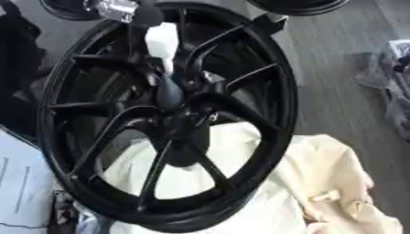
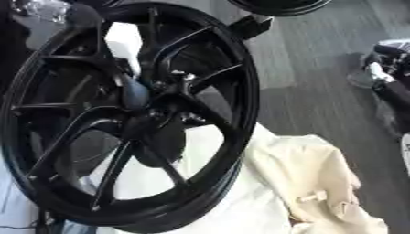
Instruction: Pull the pin out of the wheel hub.
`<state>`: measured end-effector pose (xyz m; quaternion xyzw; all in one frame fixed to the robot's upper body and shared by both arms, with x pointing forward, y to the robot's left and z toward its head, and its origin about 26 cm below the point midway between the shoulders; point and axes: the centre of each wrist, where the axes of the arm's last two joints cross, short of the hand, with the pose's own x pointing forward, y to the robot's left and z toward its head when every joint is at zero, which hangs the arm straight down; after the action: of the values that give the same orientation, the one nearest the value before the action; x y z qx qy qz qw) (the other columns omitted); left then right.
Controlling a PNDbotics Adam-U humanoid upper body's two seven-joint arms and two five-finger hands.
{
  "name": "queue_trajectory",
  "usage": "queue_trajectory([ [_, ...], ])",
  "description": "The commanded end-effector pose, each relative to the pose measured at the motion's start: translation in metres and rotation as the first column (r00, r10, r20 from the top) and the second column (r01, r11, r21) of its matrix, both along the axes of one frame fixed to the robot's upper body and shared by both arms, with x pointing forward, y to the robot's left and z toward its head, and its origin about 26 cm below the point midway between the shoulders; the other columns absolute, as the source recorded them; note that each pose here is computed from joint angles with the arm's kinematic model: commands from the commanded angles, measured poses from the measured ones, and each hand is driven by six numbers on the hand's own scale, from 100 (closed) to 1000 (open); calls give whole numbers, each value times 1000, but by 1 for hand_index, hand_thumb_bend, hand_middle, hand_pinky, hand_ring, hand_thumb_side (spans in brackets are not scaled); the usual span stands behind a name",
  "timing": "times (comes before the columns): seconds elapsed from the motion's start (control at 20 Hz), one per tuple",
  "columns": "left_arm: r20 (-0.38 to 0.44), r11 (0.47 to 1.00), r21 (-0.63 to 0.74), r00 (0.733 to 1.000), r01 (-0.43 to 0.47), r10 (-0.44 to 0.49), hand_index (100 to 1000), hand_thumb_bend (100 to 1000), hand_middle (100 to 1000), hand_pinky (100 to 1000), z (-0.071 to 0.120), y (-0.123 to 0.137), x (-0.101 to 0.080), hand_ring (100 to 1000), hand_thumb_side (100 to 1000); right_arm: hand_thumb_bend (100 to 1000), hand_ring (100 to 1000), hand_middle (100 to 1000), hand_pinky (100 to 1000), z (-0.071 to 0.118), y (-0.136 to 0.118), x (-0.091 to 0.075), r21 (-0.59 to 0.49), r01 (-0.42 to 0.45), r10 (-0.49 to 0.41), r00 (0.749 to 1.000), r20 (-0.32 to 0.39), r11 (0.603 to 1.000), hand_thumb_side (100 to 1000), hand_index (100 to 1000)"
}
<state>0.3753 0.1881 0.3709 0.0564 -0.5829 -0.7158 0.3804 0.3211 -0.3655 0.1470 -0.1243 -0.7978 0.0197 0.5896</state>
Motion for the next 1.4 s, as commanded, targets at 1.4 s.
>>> queue_trajectory([
  [1.4, 217, 982, 146, 972, -121, 88, 867, 524, 803, 958, 6, -2, 28, 933, 224, 117, 747, 657, 980, 7, -1, 3, -7, -11, 11, 1000, 5, 1000, 324, 793],
])
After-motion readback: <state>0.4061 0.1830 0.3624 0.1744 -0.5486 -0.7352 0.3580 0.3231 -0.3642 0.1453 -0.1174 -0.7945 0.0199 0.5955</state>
